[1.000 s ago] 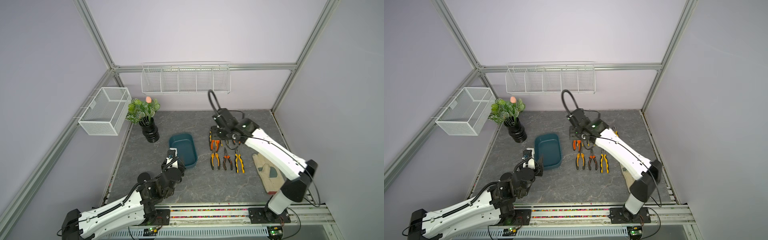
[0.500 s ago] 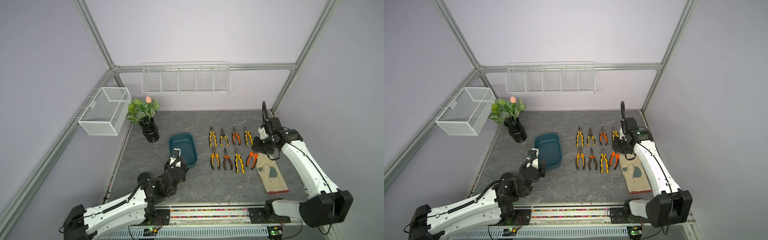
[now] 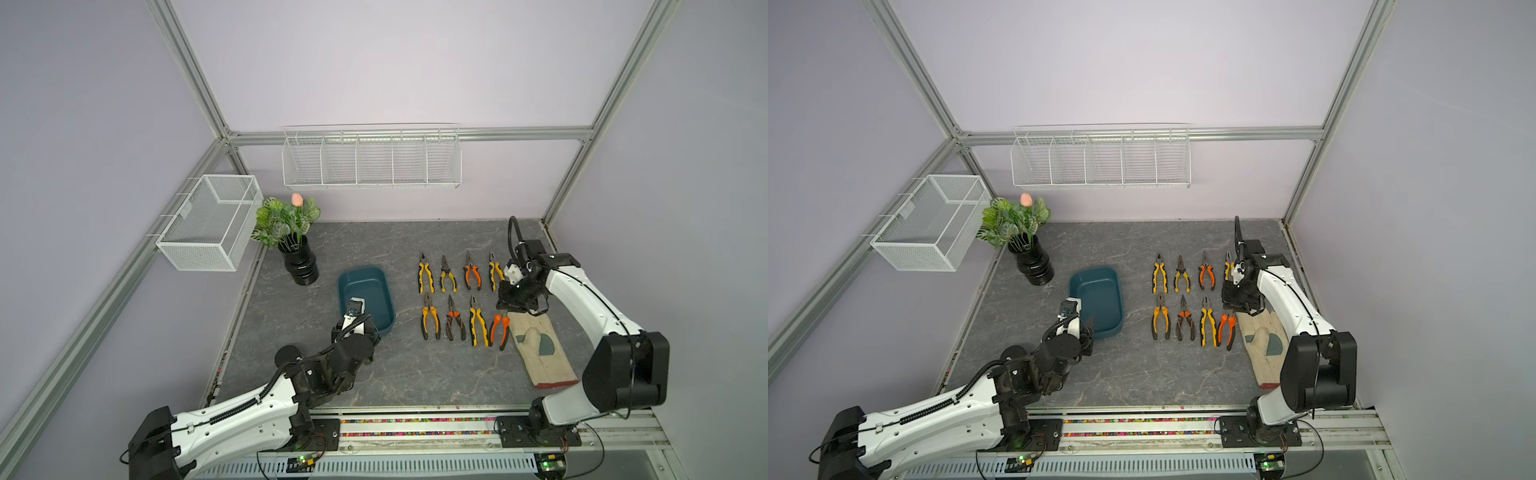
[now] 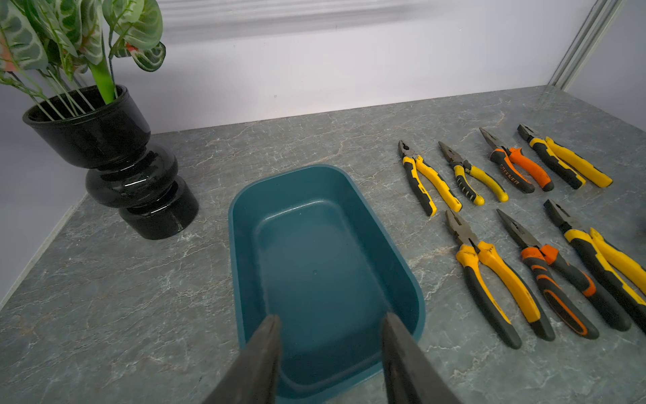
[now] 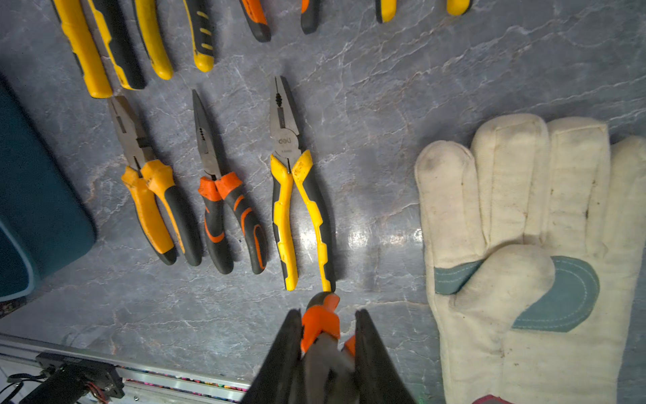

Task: Take the pliers out of the storage box
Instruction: Place the pliers at the center of the board.

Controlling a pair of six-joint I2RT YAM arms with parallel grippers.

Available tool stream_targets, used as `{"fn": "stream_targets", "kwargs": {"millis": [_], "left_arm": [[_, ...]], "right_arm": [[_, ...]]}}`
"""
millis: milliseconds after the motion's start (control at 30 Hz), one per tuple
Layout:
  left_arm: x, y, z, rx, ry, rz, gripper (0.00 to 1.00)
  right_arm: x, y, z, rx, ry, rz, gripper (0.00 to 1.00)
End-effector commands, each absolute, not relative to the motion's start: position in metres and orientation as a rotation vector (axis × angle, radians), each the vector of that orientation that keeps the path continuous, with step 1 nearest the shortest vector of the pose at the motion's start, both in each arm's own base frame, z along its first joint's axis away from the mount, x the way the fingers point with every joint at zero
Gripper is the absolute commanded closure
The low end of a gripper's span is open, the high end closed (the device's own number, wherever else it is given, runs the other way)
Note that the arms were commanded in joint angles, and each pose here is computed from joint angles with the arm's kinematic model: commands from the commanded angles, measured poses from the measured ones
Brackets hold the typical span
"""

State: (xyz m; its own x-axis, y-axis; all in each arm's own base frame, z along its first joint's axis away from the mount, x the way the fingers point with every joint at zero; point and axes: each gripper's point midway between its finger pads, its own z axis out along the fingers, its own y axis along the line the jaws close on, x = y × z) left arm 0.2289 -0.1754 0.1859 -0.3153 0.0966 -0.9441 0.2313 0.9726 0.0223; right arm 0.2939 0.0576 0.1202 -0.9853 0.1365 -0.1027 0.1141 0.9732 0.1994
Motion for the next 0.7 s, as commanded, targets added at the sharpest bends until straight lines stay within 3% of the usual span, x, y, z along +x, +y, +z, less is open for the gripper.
{"fn": "stream_targets", "kwargs": {"millis": [0, 667], "left_arm": [[0.230, -0.176, 0.188, 0.220, 1.895, -0.150, 0.52], [0.232, -0.178, 0.187, 0.227, 1.897, -0.134, 0.52]], "right_arm": [[0.301, 0.050, 0.118, 0.157, 2.996, 0.233, 0.92], [0.345, 0.039, 0.067, 0.192, 3.085, 0.109, 0.87]]}}
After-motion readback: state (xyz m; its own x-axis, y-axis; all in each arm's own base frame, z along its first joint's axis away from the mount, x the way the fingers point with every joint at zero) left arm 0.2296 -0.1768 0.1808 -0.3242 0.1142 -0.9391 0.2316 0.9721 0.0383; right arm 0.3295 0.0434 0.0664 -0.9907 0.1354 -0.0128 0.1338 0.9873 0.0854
